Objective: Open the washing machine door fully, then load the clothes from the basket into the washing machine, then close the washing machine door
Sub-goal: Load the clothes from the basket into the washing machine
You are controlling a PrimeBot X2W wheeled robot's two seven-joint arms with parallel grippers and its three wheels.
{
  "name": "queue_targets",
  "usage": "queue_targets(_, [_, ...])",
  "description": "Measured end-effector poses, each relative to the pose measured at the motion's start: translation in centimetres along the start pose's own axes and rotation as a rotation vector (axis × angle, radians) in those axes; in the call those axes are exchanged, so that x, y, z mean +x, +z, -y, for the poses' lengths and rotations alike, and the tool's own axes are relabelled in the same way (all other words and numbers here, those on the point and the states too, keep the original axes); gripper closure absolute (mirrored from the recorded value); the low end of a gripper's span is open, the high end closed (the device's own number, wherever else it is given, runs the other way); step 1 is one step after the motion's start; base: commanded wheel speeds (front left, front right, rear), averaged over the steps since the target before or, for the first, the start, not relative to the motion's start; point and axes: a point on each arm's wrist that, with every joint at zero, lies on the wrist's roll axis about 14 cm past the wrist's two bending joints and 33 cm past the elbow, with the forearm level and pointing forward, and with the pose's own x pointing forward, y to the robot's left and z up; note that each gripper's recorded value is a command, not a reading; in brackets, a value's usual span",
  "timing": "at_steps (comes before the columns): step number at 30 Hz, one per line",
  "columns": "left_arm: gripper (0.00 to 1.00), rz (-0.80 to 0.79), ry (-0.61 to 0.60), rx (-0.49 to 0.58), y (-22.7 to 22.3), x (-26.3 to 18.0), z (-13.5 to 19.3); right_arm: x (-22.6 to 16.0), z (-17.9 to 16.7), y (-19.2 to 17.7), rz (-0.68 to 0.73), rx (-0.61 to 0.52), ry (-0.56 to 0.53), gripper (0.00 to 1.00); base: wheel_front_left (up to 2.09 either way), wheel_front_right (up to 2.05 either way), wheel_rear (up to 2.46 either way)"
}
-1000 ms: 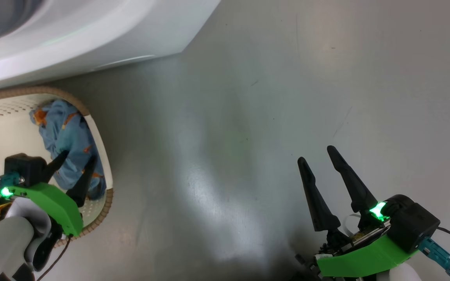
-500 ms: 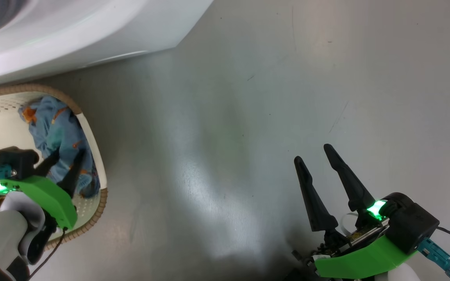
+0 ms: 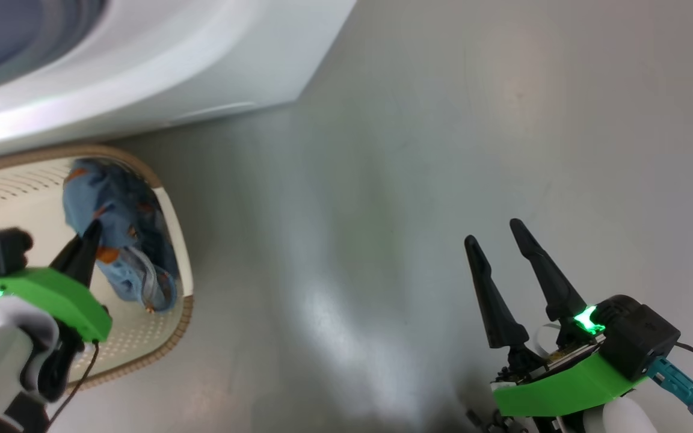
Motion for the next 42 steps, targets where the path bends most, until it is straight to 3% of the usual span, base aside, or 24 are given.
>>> queue_targets(12, [1.00, 0.183, 0.150, -0.088, 4.0, -7.1, -1.4, -1.4, -0.9, 2.6, 0.065, -0.019, 0.023, 0.00, 0.00, 0.00, 0.00])
queue_targets(42, [1.00, 0.788, 0.166, 0.090, 15.7, -25.7, 5.2, -10.0, -1.2, 6.4, 0.188, -0.028, 0.011, 0.00, 0.00, 0.00, 0.00])
